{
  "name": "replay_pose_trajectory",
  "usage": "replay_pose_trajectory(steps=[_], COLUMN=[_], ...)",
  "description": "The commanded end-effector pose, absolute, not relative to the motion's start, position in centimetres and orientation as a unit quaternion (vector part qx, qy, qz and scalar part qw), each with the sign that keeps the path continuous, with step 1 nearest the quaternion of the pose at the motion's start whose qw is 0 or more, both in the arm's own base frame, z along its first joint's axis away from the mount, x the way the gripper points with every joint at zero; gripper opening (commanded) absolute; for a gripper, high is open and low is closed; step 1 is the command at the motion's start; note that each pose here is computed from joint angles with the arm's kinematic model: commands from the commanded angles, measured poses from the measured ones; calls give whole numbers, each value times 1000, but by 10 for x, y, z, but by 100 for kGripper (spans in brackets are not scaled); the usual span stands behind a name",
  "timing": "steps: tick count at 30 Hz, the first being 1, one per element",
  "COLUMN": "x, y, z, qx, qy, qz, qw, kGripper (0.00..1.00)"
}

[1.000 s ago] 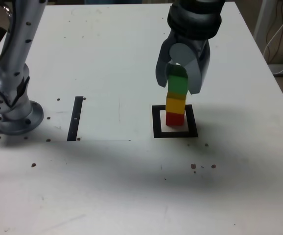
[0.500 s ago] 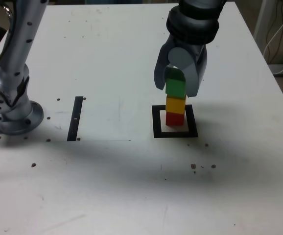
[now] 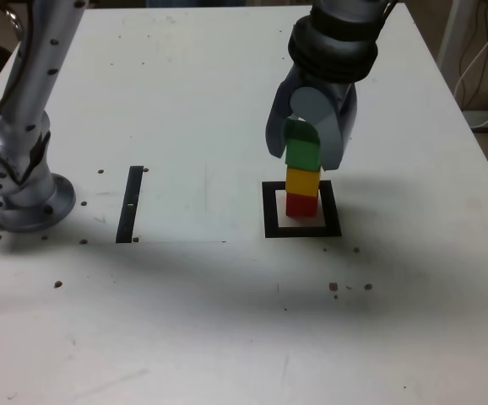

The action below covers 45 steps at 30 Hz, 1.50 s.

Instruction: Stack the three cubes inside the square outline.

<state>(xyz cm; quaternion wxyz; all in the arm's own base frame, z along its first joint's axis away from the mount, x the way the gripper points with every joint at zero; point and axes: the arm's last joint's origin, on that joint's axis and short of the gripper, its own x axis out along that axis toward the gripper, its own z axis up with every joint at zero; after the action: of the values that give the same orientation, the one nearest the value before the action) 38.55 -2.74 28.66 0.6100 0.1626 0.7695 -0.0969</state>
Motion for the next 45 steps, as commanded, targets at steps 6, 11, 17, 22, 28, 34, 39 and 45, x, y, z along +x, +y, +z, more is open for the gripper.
replay_pose_trajectory(steps=[6,11,17,22,28,34,39,45], x=[375,364,337,302,251,205,182,165], y=[-25,-24,-23,-21,-18,-15,-14,-14], z=[303,317,352,374,364,327,294,257], qx=[163,158,153,143,117,90,70,48], qy=[761,754,731,721,743,759,768,775], qz=[-85,-80,-73,-71,-57,-43,-36,-41], qw=[622,633,661,675,657,643,635,629], kGripper=[99,99,99,99,99,99,99,99])
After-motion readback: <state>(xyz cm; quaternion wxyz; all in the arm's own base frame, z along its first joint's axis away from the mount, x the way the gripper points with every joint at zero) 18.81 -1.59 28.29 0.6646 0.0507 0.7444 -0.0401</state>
